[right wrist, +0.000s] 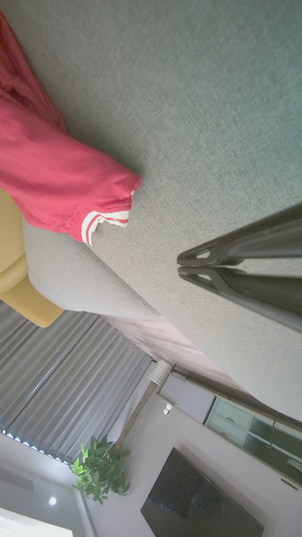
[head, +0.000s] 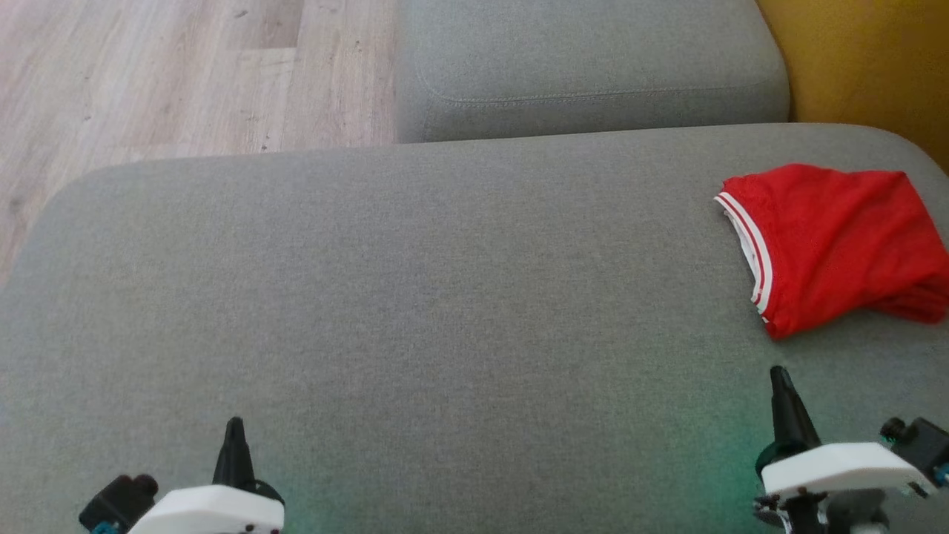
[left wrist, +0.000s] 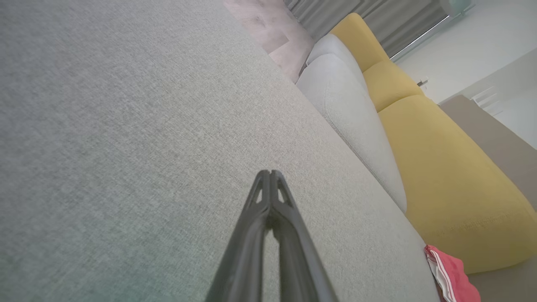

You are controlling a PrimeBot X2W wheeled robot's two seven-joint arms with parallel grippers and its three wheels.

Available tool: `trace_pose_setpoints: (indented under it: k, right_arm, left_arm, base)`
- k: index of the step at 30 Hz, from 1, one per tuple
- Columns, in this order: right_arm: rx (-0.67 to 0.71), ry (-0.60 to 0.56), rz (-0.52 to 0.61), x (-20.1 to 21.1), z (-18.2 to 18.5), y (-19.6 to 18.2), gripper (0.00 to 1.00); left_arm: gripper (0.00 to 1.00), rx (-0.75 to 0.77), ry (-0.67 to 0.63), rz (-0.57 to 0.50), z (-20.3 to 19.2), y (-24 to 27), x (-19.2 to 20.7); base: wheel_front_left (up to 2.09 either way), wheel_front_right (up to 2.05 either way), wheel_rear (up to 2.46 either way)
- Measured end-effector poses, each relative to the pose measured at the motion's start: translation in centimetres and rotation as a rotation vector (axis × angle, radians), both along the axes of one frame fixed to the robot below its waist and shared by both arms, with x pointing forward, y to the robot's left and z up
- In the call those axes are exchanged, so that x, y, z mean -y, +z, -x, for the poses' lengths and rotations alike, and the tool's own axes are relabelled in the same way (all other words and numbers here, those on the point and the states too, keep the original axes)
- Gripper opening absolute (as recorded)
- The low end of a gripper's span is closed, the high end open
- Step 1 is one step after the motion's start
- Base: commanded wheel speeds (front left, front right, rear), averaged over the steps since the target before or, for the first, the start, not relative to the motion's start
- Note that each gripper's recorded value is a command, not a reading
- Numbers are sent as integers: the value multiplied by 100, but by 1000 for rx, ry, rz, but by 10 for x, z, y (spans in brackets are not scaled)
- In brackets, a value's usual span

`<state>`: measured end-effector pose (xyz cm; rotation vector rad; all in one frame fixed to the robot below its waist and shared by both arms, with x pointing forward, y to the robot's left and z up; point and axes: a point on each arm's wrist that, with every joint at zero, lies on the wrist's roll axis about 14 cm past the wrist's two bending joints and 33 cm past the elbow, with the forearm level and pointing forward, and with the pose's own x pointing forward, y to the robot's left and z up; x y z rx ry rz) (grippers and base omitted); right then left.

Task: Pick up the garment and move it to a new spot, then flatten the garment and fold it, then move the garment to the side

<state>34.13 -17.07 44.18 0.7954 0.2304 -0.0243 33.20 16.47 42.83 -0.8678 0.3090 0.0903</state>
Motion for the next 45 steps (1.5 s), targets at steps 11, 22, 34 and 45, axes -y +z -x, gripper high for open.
trace_pose_setpoints:
  k: [11,22,34,45]
  right_arm:
    - [-1,-45,-122,7,-3,2,0]
    - [9,-81,-245,11,-9,8,0]
    - [24,-123,-378,18,-15,13,0]
    - [44,-153,-502,22,-21,20,0]
  left_arm:
    - [0,11,27,114,-7,5,-1]
    - [0,29,54,225,-15,12,-4]
    - [0,50,87,346,-20,18,-9]
    - [0,85,109,452,-28,27,-13]
  base:
    - [0,0,0]
    - [0,0,0]
    - [0,0,0]
    - [0,0,0]
